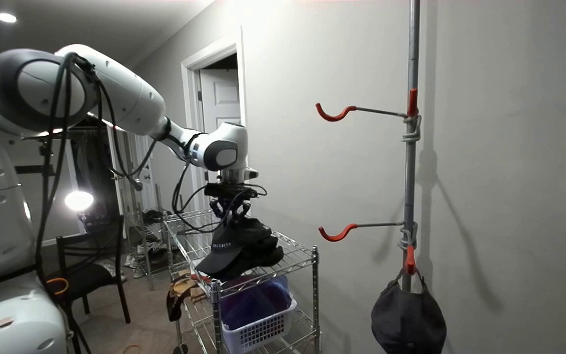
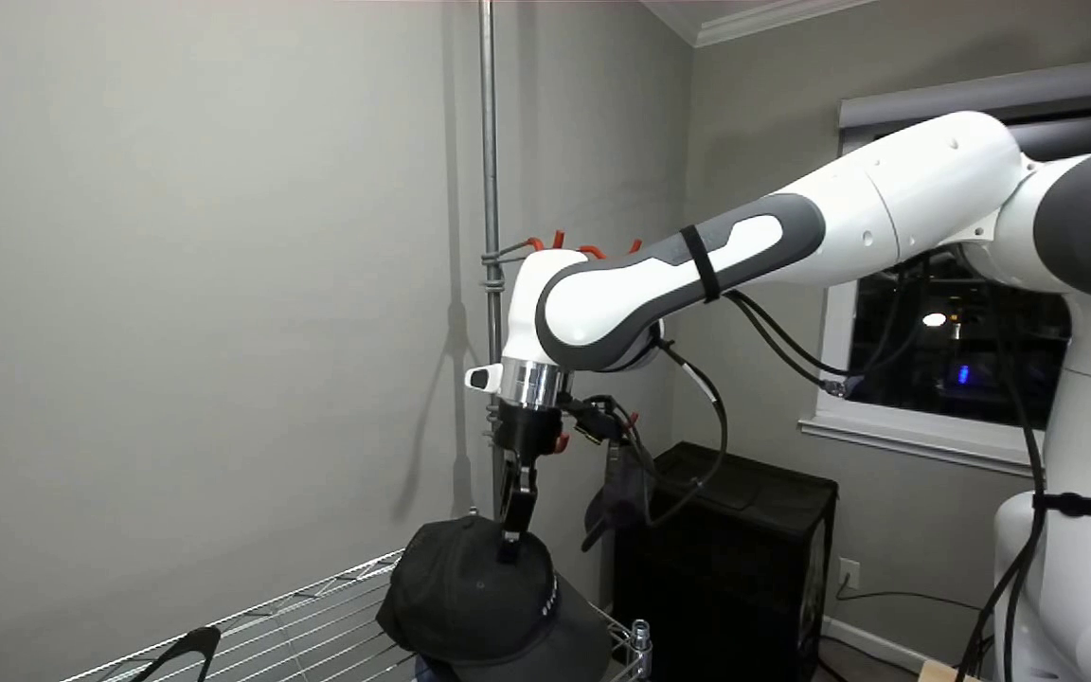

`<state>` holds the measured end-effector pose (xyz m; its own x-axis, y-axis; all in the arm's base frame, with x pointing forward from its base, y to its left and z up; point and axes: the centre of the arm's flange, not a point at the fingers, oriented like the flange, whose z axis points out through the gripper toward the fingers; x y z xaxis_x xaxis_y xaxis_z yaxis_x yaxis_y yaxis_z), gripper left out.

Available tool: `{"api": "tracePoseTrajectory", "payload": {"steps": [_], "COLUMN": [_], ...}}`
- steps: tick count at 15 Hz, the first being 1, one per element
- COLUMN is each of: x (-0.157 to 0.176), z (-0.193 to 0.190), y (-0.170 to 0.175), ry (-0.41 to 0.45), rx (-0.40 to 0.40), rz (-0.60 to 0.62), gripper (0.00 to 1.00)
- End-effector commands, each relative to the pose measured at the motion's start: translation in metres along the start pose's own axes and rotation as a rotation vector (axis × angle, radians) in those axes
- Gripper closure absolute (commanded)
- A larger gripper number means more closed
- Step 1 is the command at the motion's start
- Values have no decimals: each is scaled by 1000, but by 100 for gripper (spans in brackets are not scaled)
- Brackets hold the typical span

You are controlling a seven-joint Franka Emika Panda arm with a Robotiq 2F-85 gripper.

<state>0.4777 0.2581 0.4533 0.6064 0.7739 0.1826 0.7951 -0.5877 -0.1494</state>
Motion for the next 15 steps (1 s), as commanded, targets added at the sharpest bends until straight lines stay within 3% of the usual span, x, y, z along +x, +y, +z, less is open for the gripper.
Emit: {"api": "tracePoseTrajectory", "payload": {"steps": [1,7,15], "x": [-2,-8,-76], "z": [-9,-60,-175], "y": [1,-30,-66], "ry": [11,59,0], "rx": [20,-53,-346], "rz": [-23,-72,-87], "gripper": [99,97,97]}}
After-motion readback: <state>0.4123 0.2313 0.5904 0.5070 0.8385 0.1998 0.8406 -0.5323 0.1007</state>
